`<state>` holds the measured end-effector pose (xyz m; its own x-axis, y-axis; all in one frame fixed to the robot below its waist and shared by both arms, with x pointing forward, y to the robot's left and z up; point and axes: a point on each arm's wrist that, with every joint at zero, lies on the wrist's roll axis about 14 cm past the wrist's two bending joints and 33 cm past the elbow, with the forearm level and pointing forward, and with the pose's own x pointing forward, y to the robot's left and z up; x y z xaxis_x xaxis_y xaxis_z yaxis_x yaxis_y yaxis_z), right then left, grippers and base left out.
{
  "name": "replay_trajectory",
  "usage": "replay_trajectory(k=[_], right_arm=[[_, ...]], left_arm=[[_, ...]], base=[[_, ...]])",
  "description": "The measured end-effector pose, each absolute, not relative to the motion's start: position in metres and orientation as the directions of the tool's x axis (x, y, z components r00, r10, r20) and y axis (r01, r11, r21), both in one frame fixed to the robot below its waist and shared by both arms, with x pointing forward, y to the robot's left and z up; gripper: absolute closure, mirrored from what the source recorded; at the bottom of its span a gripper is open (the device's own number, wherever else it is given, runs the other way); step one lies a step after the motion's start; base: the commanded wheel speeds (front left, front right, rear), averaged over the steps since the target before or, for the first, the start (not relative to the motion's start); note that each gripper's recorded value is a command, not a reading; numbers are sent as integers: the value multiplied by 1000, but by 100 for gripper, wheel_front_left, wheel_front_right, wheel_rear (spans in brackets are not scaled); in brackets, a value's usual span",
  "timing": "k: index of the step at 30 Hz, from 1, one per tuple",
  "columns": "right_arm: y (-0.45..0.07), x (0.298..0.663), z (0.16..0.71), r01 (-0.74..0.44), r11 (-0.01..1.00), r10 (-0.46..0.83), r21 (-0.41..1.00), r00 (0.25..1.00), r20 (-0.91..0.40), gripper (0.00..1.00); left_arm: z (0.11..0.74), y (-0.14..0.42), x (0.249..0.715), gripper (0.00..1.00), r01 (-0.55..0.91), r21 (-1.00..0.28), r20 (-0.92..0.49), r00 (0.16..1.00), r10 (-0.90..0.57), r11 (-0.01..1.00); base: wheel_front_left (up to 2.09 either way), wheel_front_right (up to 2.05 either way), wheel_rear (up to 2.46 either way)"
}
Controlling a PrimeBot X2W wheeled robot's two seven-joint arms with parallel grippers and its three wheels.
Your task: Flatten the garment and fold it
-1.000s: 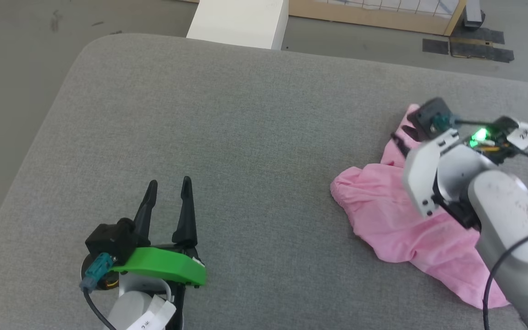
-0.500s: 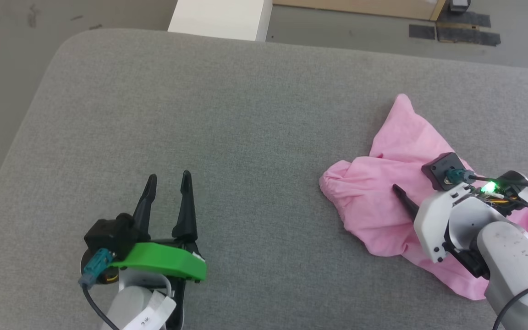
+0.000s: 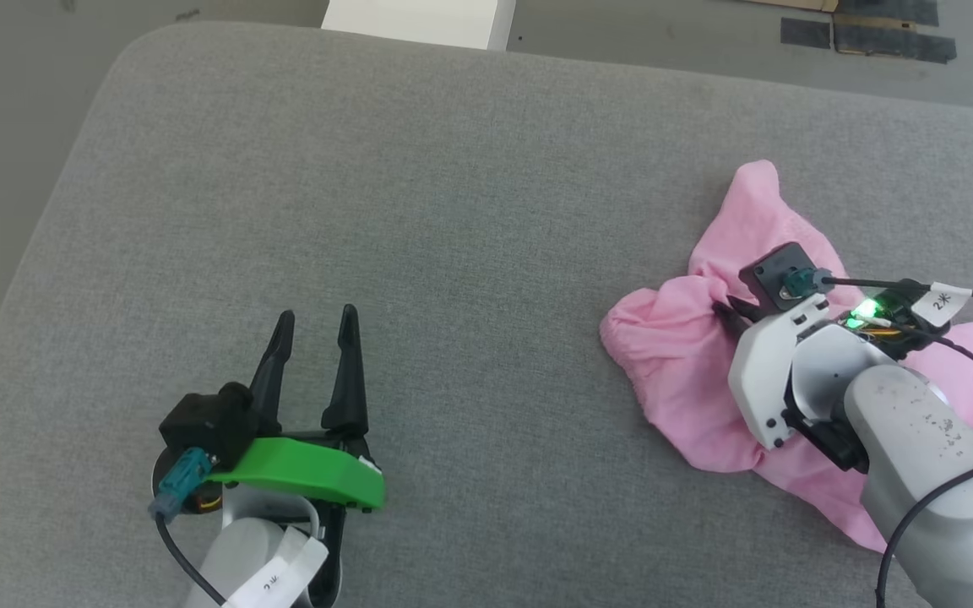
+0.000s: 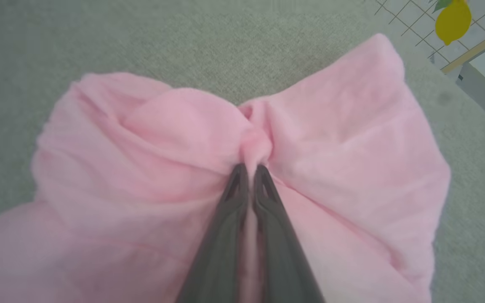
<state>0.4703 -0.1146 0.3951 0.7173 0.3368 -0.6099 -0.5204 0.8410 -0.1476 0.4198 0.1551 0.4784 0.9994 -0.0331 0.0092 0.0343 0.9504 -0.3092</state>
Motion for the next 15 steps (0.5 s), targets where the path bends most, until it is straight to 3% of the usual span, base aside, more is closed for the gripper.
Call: replay_trajectory(k=[15], right_arm=[[-42,487,542,-578,807,552,-124,812,-188,100]], left_arm=[[498,153,413,0,54,-308,58,998,-37,950]], base=[[0,0,0]])
